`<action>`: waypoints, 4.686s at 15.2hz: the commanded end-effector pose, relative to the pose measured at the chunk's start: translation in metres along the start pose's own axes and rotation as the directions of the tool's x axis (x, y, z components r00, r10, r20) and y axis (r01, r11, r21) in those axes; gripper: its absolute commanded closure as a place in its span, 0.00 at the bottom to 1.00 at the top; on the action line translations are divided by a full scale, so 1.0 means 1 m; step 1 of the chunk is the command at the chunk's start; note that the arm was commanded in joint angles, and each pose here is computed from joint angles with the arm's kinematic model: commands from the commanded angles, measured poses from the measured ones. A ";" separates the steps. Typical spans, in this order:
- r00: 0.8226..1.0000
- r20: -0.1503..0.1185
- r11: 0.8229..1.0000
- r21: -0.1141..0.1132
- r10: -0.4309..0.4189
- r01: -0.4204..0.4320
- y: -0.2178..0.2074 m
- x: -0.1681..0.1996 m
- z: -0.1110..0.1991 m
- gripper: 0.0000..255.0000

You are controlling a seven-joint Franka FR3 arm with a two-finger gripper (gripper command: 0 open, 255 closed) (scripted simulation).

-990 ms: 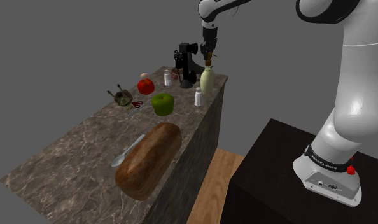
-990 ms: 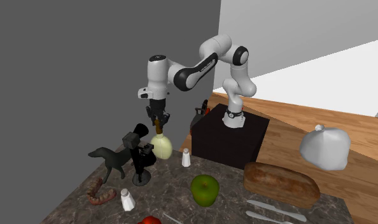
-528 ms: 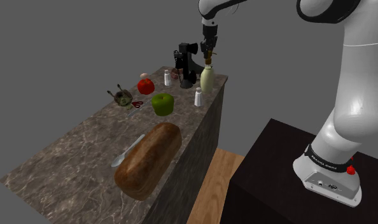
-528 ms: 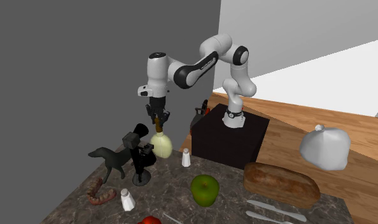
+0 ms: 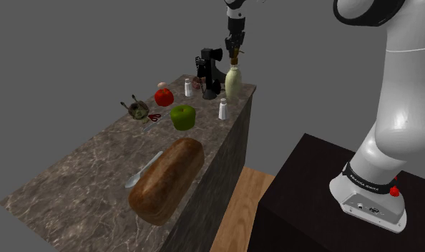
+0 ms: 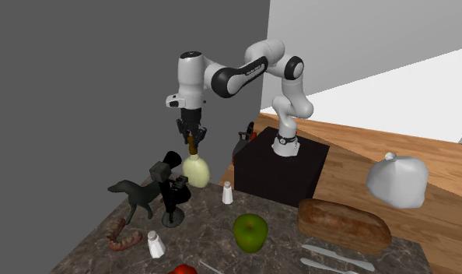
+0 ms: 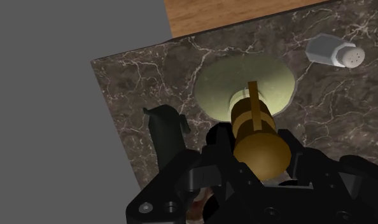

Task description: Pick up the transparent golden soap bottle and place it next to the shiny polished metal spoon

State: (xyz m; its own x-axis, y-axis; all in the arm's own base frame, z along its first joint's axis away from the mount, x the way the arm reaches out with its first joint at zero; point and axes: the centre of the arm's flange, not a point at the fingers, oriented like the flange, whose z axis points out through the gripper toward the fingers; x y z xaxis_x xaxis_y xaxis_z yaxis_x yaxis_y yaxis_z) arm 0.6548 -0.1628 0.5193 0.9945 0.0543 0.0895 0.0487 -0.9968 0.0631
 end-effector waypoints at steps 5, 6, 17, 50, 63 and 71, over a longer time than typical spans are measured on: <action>1.000 0.000 1.000 0.000 0.000 0.000 0.002 0.002 -0.033 1.00; 1.000 0.000 1.000 0.000 0.000 0.000 0.002 0.002 -0.034 1.00; 1.000 0.000 1.000 0.000 0.000 0.000 -0.142 -0.001 -0.044 1.00; 1.000 0.000 1.000 0.000 0.000 0.000 -0.462 -0.015 -0.018 1.00; 1.000 0.000 1.000 0.000 0.000 0.000 -0.464 -0.017 0.009 0.00; 1.000 0.000 1.000 0.000 0.000 0.000 -0.464 -0.017 -0.031 0.00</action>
State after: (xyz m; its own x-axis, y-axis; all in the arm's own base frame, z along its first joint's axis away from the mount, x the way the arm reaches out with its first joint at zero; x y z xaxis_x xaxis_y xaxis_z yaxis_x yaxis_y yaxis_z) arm 0.6141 0.2994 0.5088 0.9943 0.0545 0.0911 0.0489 -0.9968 0.0627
